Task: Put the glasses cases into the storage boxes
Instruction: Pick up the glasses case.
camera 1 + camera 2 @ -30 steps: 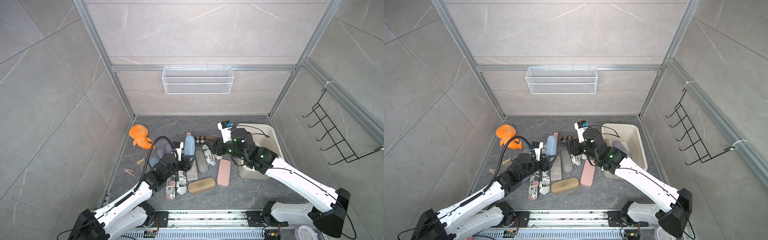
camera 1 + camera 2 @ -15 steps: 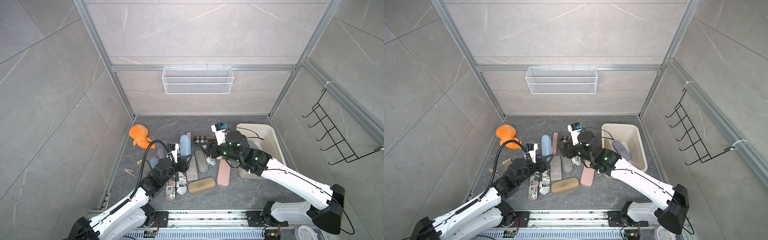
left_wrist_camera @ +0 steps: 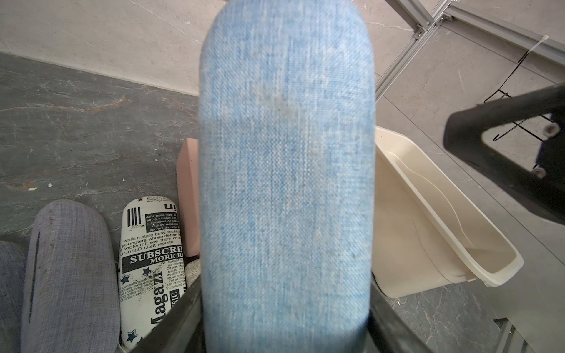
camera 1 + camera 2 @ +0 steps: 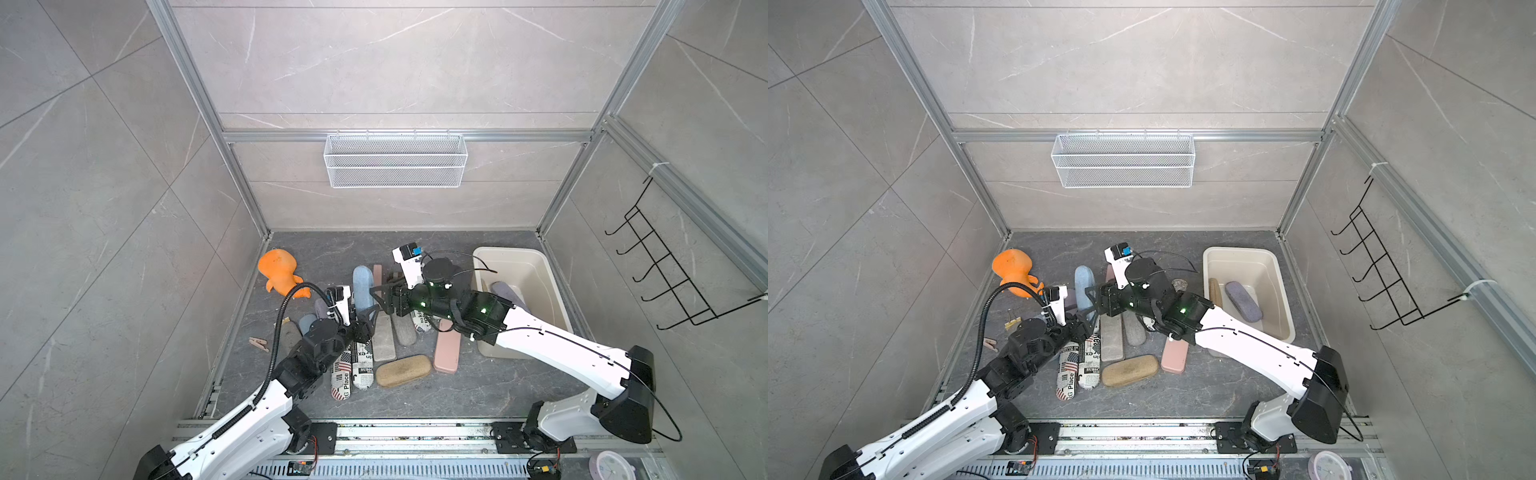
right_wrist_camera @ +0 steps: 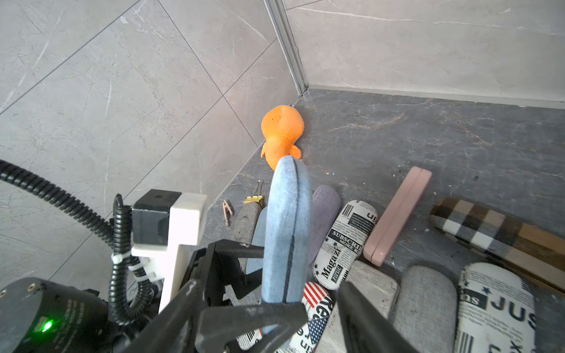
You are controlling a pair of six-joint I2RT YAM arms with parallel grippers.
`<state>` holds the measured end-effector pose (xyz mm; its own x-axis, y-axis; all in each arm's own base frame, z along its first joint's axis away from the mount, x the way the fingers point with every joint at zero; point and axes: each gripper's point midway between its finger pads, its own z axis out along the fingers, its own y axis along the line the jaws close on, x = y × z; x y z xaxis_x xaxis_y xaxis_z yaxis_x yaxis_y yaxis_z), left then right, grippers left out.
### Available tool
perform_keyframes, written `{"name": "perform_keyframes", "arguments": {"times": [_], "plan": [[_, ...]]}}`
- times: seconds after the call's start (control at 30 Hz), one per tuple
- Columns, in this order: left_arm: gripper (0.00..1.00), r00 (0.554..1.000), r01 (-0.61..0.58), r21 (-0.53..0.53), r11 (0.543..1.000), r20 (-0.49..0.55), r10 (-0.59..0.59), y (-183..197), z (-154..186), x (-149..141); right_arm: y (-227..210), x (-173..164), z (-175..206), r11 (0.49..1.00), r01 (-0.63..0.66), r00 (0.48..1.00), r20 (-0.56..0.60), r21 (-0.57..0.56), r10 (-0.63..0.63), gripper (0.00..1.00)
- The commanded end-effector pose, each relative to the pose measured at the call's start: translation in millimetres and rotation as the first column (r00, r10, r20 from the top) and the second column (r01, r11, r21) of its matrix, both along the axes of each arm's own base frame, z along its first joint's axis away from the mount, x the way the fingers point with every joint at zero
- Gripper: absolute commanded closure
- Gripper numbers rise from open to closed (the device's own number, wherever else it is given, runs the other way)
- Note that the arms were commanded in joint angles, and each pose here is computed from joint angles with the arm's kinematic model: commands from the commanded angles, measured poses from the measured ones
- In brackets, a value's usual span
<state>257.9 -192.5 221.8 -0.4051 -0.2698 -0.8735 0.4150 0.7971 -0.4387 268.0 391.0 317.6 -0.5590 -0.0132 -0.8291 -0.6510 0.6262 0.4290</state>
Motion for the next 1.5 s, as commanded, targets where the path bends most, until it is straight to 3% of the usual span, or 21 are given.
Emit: {"name": "perform_keyframes", "arguments": {"times": [0.0,0.9,1.07,1.2,1.47], "plan": [[0.48,0.997,0.025,-0.066,0.998,0.071,-0.02,-5,27,-1,12,12,8,1.0,0.015,0.999,0.029,0.003,-0.015,0.28],[0.48,0.995,0.055,-0.083,0.995,0.089,-0.047,-8,30,-4,48,33,-38,1.0,0.023,0.997,-0.073,-0.007,-0.024,0.48],[0.46,0.995,0.05,-0.072,0.996,0.095,-0.043,-7,28,-4,50,33,-36,1.0,0.016,0.997,-0.071,0.01,-0.015,0.6],[0.38,0.995,0.04,-0.06,0.997,0.09,-0.034,-6,25,-2,50,31,-34,1.0,0.008,0.998,-0.065,0.022,-0.006,0.65],[0.05,0.998,0.028,-0.013,1.0,0.056,-0.028,-2,12,-4,47,35,-29,0.999,0.03,0.999,-0.041,0.016,-0.029,0.66]]}}
